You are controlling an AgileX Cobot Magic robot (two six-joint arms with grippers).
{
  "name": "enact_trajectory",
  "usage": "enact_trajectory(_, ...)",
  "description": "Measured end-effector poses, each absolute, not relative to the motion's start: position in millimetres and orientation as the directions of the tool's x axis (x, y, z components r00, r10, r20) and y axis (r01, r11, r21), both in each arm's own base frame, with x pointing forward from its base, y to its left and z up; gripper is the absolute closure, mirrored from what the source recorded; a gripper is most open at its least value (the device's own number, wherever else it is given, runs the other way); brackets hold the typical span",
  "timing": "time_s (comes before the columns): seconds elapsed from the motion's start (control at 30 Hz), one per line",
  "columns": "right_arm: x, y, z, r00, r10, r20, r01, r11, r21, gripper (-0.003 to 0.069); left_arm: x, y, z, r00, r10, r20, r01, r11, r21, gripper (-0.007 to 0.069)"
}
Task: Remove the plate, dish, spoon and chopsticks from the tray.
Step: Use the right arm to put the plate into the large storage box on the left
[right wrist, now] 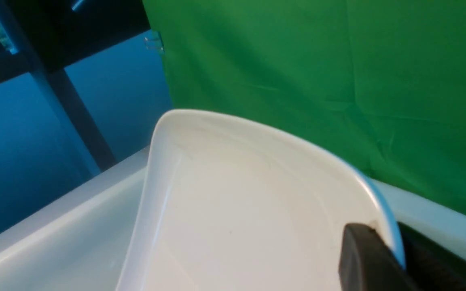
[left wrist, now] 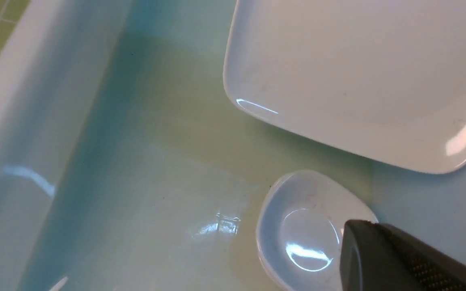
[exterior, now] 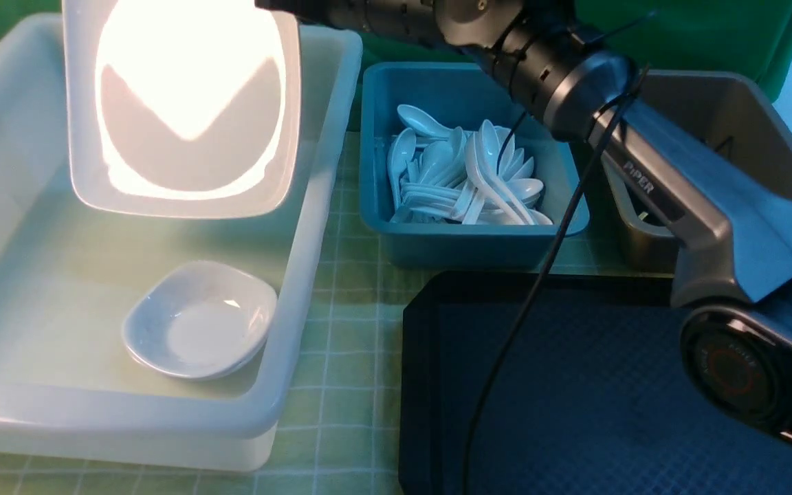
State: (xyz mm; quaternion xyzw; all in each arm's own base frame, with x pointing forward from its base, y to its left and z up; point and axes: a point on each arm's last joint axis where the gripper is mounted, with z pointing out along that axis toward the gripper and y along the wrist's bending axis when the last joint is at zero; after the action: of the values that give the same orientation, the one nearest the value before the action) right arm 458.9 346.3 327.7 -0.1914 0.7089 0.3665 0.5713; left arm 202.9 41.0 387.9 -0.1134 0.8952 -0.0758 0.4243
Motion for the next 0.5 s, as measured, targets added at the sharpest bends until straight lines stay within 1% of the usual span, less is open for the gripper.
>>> enact_trajectory(0.23,456.5,360.4,312.7,-0.217,0.092,-0.972,-0.710,0.668,0.221,0.0637,202.8,41.1,387.7,-0.615,-0.266,-0.742,-0.139,0.963,-0.229,0.0642)
enact_trajectory(0.5,457.9,373.0,284.2,-0.209,0.025,-0.978,-0.717,0.676,0.171,0.0634,202.8,41.1,387.7,-0.615,-0.266,-0.742,-0.139,0.963,-0.229,0.0642)
